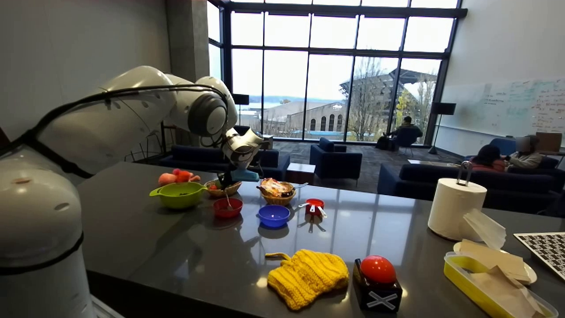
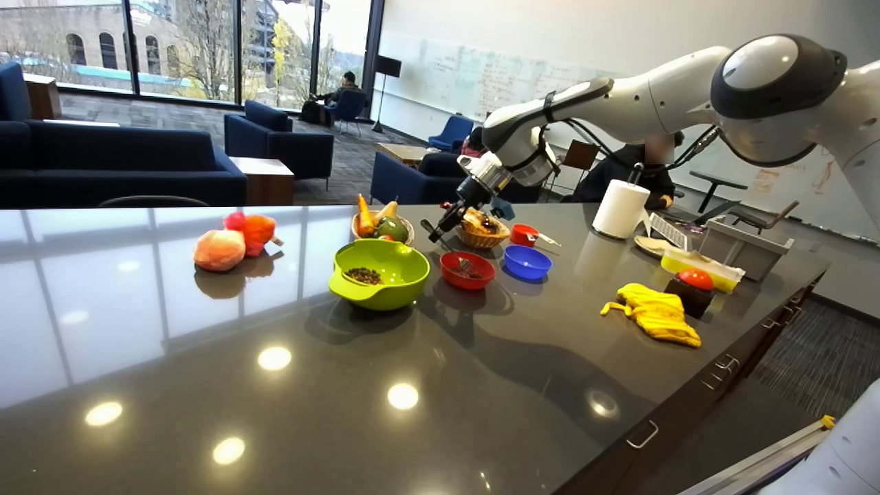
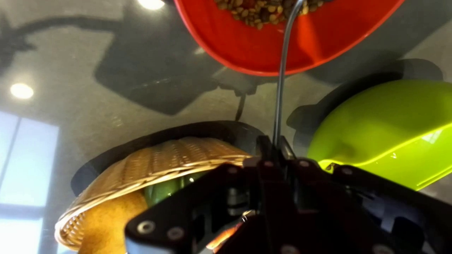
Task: Remove the spoon in the yellow basket and use it to stir the content in the orange bowl
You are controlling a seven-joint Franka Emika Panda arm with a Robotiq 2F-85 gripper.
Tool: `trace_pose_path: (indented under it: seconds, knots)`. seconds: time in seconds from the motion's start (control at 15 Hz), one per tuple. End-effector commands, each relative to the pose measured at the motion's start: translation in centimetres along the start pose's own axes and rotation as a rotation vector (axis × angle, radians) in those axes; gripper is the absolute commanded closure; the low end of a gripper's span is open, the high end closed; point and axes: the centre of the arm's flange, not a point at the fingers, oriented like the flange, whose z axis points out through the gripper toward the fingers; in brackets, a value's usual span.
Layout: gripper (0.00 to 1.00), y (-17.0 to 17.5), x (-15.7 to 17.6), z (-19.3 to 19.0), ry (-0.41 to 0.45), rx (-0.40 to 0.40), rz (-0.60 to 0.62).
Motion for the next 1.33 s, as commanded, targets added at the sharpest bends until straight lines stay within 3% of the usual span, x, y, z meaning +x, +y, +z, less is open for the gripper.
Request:
trace_pose_path:
  seconds: [0.0, 0.73, 1.27]
  knots:
    - [0.99, 1.7, 0.8, -0.2, 0.011, 0.025, -0.042]
    - [0.99, 1.1, 2.5, 2.0, 0.071, 0.111, -0.128]
    - [0.99, -0.6, 3.2, 2.4, 0.076, 0.103, -0.123]
